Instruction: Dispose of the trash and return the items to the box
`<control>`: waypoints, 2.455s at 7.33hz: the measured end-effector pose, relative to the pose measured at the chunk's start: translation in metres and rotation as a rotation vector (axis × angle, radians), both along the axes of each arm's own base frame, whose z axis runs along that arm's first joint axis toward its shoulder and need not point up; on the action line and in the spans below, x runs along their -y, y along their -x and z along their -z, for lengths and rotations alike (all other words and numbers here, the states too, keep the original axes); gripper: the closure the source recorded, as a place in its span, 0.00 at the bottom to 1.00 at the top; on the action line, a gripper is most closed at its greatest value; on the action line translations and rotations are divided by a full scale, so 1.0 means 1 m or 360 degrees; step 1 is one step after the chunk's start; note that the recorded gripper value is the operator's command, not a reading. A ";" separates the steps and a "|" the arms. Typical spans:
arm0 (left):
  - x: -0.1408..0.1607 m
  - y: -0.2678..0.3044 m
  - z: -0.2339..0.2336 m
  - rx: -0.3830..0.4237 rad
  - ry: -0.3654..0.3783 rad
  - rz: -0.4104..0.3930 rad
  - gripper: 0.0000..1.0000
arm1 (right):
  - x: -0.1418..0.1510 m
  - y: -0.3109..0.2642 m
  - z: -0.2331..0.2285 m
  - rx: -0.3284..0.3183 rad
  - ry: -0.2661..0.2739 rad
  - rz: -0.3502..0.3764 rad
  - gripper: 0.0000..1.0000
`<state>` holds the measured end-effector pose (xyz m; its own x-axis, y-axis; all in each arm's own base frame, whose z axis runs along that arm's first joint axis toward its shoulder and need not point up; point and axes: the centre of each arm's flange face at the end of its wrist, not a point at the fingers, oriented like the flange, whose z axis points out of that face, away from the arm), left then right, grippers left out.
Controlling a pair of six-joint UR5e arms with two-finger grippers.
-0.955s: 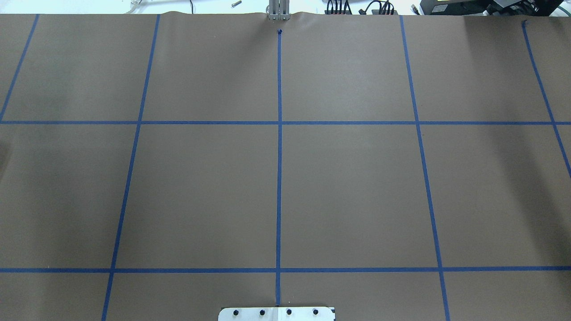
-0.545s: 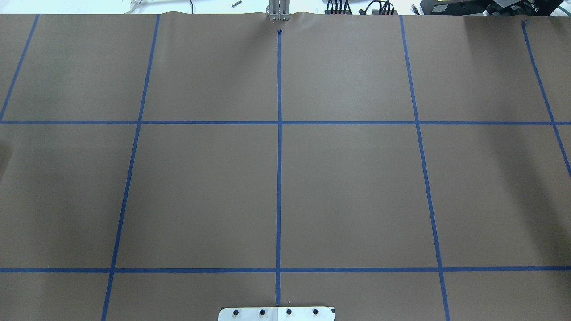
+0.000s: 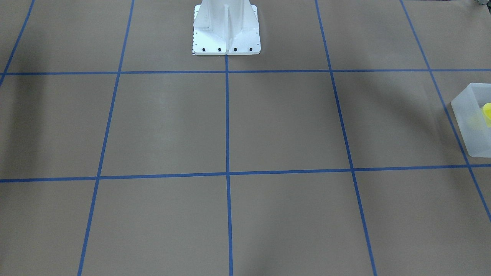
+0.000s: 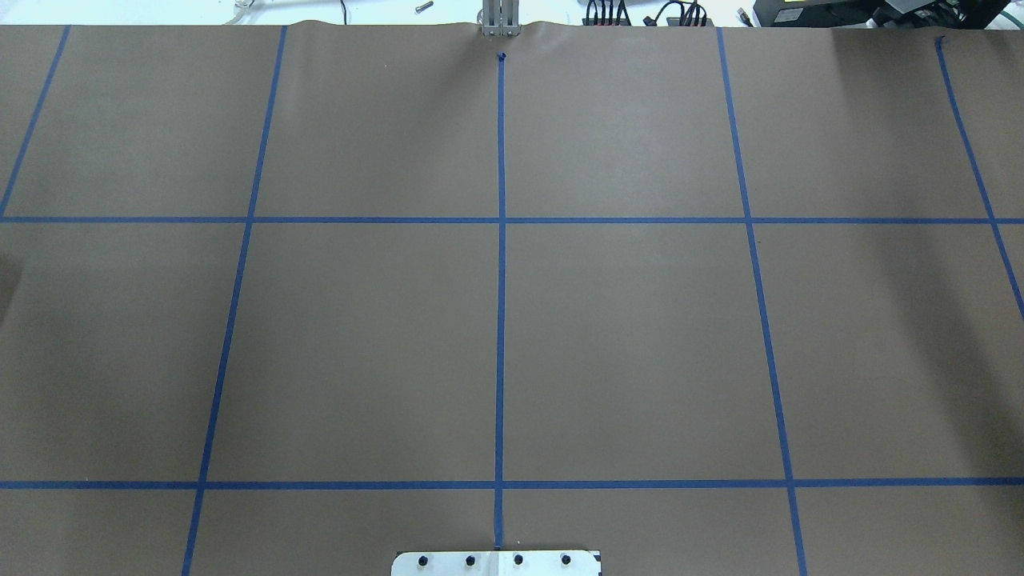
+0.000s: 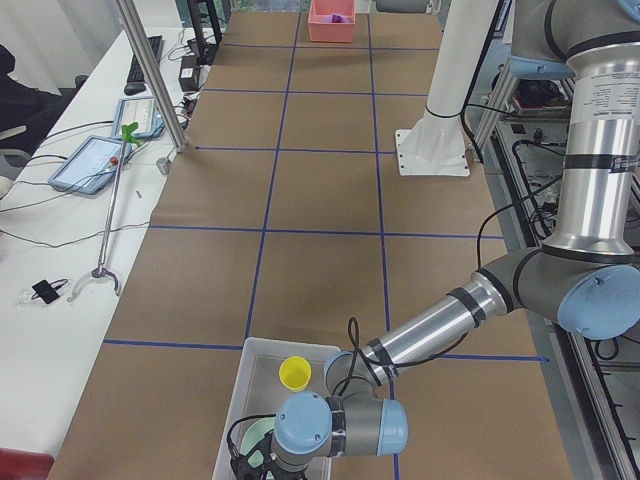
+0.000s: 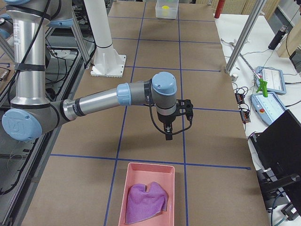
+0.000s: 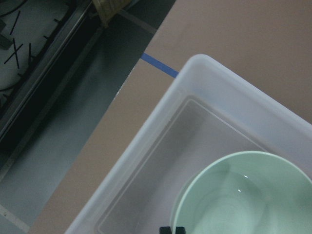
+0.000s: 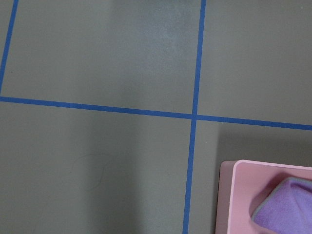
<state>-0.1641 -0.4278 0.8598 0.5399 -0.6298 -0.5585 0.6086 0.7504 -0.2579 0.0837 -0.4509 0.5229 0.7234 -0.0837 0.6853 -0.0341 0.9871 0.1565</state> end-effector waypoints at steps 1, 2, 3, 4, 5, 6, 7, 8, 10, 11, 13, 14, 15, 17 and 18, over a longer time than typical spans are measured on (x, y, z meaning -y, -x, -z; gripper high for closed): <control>0.002 -0.003 0.002 -0.0013 0.0007 0.0057 1.00 | 0.000 0.000 0.000 -0.0001 0.0000 0.0001 0.00; 0.005 -0.008 0.005 -0.0037 0.0004 0.0068 1.00 | 0.000 0.000 0.000 -0.0003 0.0000 0.0001 0.00; 0.008 -0.018 0.007 -0.0070 -0.0001 0.0048 1.00 | 0.000 0.000 0.000 -0.0006 0.0000 0.0000 0.00; 0.011 -0.028 0.008 -0.0087 -0.0002 0.0013 1.00 | 0.000 0.000 0.000 -0.0008 0.0000 0.0000 0.00; 0.012 -0.037 0.008 -0.0099 0.0000 -0.0017 0.91 | 0.000 0.000 0.000 -0.0009 0.0000 0.0000 0.00; 0.011 -0.042 0.007 -0.0110 0.0003 -0.0032 0.22 | 0.000 0.000 0.000 -0.0009 0.0000 0.0000 0.00; 0.010 -0.044 0.006 -0.0113 -0.0002 -0.0040 0.02 | 0.000 0.000 0.000 -0.0007 0.0000 0.0000 0.00; 0.005 -0.045 0.005 -0.0106 -0.0030 -0.0048 0.01 | 0.000 0.000 0.000 -0.0007 0.0000 0.0001 0.00; -0.013 -0.047 0.004 -0.0071 -0.0163 -0.0111 0.01 | 0.000 0.001 0.000 -0.0008 0.0001 0.0002 0.00; -0.015 -0.047 0.012 -0.0042 -0.0271 -0.0197 0.01 | 0.000 0.000 -0.001 -0.0012 0.0003 0.0002 0.00; 0.000 -0.045 0.052 0.0006 -0.0484 -0.0318 0.01 | -0.003 0.001 -0.008 -0.0019 0.0024 0.0005 0.00; 0.014 -0.043 0.087 0.0033 -0.0598 -0.0398 0.01 | -0.006 0.001 -0.014 -0.0018 0.0046 0.0005 0.00; 0.028 -0.041 0.135 0.0067 -0.0700 -0.0481 0.01 | -0.010 0.000 -0.022 -0.0016 0.0072 0.0001 0.00; 0.042 -0.042 0.236 0.0113 -0.0836 -0.0560 0.01 | -0.023 -0.003 -0.041 -0.0021 0.0123 -0.0006 0.00; 0.045 -0.054 0.264 0.0111 -0.0883 -0.0606 0.01 | -0.031 -0.004 -0.056 -0.0022 0.0168 -0.0009 0.00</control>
<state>-0.1102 -0.4727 0.5955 0.7136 -0.0186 -0.7003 0.2770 0.9257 0.2577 0.0881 -0.4204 0.5787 0.7331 -0.0074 0.6801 -0.0383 0.9979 0.0521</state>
